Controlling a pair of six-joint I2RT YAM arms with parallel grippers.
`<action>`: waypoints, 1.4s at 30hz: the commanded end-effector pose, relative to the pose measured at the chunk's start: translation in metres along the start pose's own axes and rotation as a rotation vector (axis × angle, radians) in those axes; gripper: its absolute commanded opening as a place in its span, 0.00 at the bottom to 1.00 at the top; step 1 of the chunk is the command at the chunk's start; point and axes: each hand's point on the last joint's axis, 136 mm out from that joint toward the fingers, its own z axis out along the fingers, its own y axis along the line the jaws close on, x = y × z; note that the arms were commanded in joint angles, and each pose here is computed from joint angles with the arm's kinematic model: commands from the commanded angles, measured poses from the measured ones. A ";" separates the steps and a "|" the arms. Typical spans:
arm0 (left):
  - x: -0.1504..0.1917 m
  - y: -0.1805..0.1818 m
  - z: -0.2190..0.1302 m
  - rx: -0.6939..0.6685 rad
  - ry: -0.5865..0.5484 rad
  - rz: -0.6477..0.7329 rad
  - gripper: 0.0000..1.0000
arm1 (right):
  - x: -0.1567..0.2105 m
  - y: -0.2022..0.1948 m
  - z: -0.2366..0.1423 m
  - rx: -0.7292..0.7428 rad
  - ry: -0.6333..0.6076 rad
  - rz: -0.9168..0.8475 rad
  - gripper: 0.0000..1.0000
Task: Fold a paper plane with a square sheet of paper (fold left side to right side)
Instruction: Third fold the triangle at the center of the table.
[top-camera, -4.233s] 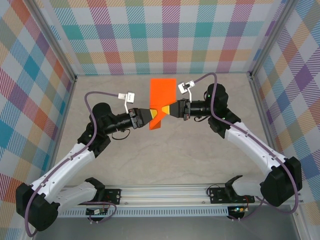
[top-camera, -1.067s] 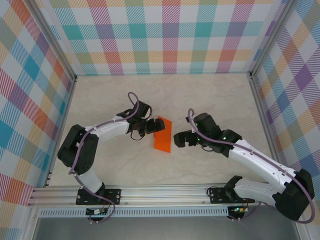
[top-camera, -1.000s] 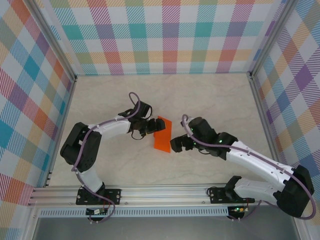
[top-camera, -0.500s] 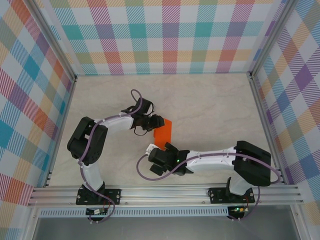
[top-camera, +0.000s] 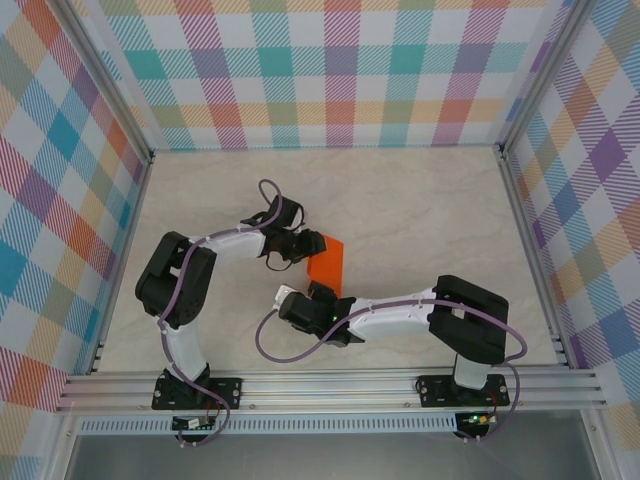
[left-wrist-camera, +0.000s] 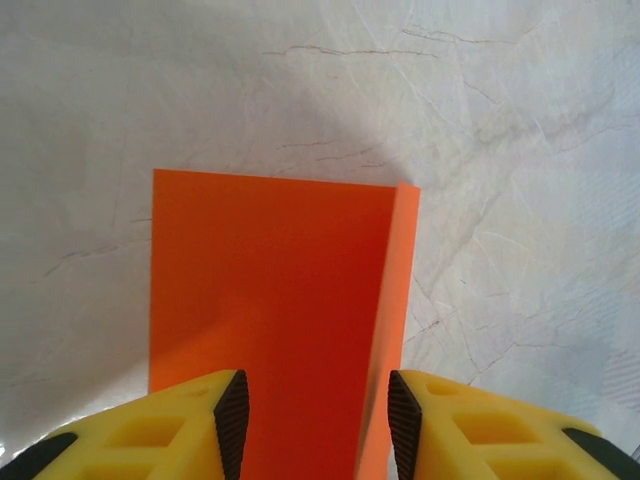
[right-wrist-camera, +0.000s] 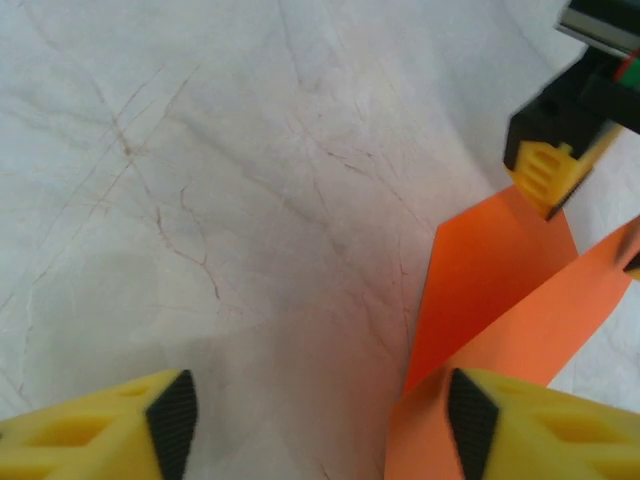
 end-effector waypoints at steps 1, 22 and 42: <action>-0.003 0.008 -0.010 -0.002 -0.006 -0.001 0.46 | -0.013 -0.012 0.001 0.040 -0.020 0.021 0.57; -0.007 -0.018 -0.045 0.068 0.015 0.134 0.49 | 0.000 -0.027 -0.003 0.006 0.009 0.124 0.00; -0.008 -0.034 0.046 0.054 0.181 0.218 0.31 | 0.010 -0.029 0.001 -0.107 0.031 0.233 0.00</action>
